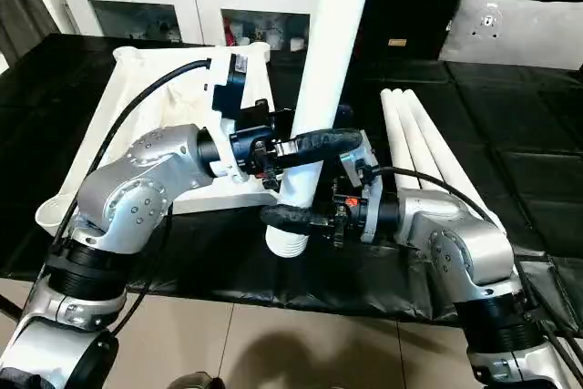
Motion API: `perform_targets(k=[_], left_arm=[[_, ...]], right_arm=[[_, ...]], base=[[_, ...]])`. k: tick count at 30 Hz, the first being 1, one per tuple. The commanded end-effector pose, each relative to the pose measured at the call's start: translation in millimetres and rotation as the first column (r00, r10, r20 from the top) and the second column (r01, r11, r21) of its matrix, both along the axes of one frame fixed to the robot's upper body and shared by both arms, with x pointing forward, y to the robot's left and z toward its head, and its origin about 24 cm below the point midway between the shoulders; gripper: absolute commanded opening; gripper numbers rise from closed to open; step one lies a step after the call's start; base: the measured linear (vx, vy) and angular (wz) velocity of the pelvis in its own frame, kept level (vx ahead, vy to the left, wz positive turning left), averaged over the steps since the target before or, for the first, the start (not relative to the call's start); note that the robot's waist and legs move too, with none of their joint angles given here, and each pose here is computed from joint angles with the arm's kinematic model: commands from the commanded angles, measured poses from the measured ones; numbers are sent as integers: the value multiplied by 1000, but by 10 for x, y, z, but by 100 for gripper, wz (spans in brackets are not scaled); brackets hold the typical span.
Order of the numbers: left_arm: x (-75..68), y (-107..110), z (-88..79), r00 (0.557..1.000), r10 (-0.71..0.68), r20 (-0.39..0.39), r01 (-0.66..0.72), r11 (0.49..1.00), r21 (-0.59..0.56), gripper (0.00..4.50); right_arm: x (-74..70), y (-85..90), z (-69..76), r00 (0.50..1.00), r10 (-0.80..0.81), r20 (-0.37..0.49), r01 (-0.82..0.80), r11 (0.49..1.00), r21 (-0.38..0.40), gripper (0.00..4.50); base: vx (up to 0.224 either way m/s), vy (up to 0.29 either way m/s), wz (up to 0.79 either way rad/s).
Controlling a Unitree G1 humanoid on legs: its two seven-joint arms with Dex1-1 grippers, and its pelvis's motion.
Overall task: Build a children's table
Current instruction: Pick table leg
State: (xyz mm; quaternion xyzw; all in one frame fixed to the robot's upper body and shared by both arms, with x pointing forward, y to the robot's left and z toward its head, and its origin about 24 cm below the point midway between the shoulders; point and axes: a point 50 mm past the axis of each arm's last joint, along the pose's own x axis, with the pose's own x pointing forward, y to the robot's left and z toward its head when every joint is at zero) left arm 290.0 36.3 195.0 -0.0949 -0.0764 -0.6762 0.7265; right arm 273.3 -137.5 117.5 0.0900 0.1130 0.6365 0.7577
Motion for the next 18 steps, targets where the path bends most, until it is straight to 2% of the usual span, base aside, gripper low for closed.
perform_targets(k=[1, 4, 11, 12, 15, 18], left_arm=[[-21, -27, 62, 999, -22, 32, 22, 1000, -4, 184], [-24, -34, 55, 999, -25, 32, 25, 1000, 0, 184], [-31, -55, 21, 999, -31, 17, 30, 999, 19, 184], [-50, -78, 22, 999, -46, 5, 46, 999, 15, 254], [-101, -125, 44, 997, -72, -3, 72, 997, -7, 261], [-163, -210, 72, 997, -76, -1, 76, 996, -48, 299]], right_arm=[[45, -12, -1, 1000, -31, 6, 31, 999, -28, 240], [52, -4, -22, 999, -43, 4, 43, 999, -32, 216], [64, 20, -53, 998, -66, 7, 66, 997, -43, 206], [81, 29, -58, 997, -80, 8, 80, 996, -39, 205], [110, 58, -58, 995, -104, -3, 104, 994, -25, 203], [125, 112, -94, 993, -120, -7, 120, 992, -33, 201]], base=[[0, 0, 0], [0, 0, 0], [0, 0, 0], [0, 0, 0], [0, 0, 0], [0, 0, 0]])
